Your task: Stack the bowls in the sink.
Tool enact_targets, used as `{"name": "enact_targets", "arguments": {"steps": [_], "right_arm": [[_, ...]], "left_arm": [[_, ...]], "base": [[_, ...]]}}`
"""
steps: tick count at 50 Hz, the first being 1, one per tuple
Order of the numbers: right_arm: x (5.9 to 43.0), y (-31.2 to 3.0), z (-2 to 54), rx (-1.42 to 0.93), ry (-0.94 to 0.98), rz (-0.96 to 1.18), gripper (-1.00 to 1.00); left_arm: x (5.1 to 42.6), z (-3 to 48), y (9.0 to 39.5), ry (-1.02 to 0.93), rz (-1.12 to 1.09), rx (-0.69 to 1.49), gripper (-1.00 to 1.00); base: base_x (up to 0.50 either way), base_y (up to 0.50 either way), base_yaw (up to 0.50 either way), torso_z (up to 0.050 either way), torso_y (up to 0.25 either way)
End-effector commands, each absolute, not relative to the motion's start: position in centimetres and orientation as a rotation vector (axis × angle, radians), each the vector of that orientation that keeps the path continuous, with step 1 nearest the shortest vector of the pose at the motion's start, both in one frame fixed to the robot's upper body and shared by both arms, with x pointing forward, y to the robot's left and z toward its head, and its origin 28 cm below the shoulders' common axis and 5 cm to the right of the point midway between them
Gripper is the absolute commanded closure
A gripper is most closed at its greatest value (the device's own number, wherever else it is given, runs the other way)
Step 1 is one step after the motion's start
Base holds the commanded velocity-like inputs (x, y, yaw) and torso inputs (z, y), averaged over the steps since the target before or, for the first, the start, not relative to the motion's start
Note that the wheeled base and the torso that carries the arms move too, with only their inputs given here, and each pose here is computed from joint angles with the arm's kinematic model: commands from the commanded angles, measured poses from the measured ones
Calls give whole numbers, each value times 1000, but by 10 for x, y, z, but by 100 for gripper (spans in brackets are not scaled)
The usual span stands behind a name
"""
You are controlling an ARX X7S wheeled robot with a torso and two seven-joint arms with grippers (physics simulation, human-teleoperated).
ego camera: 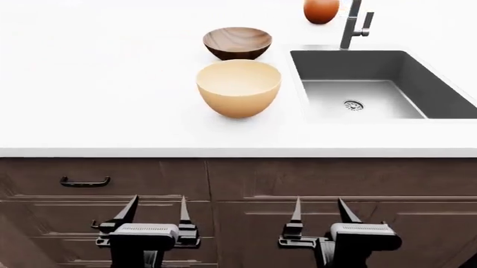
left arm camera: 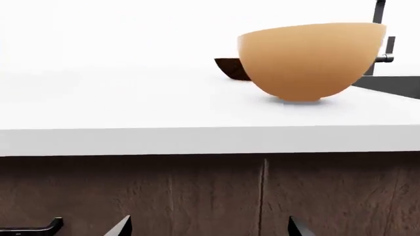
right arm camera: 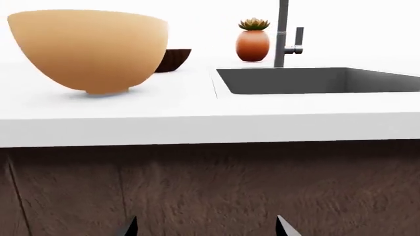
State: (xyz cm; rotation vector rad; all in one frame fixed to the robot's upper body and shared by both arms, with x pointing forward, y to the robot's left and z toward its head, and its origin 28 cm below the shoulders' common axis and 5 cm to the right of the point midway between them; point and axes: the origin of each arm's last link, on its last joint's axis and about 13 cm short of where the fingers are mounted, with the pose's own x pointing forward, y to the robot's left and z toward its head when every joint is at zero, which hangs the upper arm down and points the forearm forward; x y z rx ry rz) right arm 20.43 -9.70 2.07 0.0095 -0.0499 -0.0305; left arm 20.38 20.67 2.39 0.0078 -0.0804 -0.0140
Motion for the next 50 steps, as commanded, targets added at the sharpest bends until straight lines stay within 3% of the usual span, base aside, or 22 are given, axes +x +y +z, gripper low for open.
{"name": "enact_targets", "arguments": {"steps": [1, 7, 15, 25, 31, 39, 50], "right_arm": [[199, -95, 37, -26, -98, -18, -100], [202, -99, 106, -14, -174, 79, -100], [246, -117, 190, -74, -272, 37, -100], [318, -136, 242, -82, -233, -34, -100], [355, -145, 252, 53, -157, 10, -100], [372, -144, 250, 8, -109, 54, -100], [372, -150, 243, 136, -120, 72, -100]], "left_arm": [[201, 34, 204, -151, -13, 48, -100], [221, 97, 198, -259, -119, 44, -100], [278, 170, 200, -290, -70, 62, -100], [363, 234, 229, -243, 104, 45, -100], [403, 244, 245, -132, 146, 9, -100], [417, 248, 260, -79, 180, -7, -100], [413, 244, 262, -75, 181, 5, -100]], "base": [[0, 0, 0, 0, 0], [0, 0, 0, 0, 0], [0, 0, 0, 0, 0], [0, 0, 0, 0, 0], [0, 0, 0, 0, 0], [250, 0, 0, 0, 0], [500, 0, 0, 0, 0]]}}
